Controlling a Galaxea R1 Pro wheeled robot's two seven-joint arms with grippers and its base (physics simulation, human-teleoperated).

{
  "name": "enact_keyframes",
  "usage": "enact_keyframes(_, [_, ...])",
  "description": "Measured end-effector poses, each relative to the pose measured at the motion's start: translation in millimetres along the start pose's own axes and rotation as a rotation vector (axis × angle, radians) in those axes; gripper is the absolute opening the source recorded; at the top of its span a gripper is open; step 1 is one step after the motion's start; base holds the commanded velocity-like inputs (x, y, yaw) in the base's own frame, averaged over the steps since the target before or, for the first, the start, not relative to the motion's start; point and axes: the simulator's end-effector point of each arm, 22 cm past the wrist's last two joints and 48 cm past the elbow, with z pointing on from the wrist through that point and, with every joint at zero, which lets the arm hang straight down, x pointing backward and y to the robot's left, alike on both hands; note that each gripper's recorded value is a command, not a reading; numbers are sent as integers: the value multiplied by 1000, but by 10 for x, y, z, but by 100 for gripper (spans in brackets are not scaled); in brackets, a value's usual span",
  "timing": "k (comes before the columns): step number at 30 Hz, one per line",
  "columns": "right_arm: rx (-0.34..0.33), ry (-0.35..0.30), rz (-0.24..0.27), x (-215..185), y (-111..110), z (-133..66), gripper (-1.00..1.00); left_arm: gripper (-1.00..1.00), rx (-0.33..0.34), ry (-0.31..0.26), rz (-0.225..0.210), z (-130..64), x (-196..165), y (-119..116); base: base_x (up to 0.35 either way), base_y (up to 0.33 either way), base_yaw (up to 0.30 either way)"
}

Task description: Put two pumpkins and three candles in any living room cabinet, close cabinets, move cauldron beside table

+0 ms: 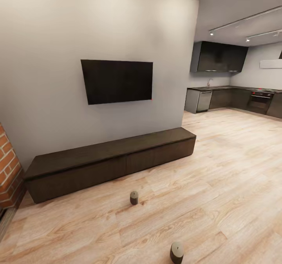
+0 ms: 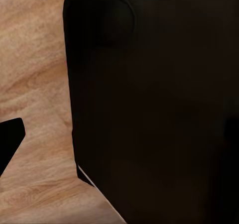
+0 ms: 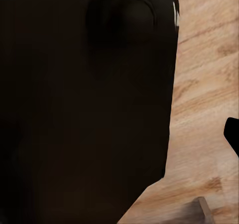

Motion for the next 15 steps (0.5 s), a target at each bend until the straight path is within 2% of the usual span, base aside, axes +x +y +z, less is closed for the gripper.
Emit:
enact_keyframes(3, [-18, -32, 1, -210, 130, -5, 100, 100, -15, 6, 0, -2, 91, 128, 0, 0, 0])
enact_keyframes(5, [-19, -44, 1, -301, 132, -8, 100, 100, -22, 8, 0, -4, 104, 188, 0, 0, 0])
enact_keyframes(15, [-19, -46, 1, -319, 132, -9, 100, 100, -22, 8, 0, -4, 104, 189, 0, 0, 0])
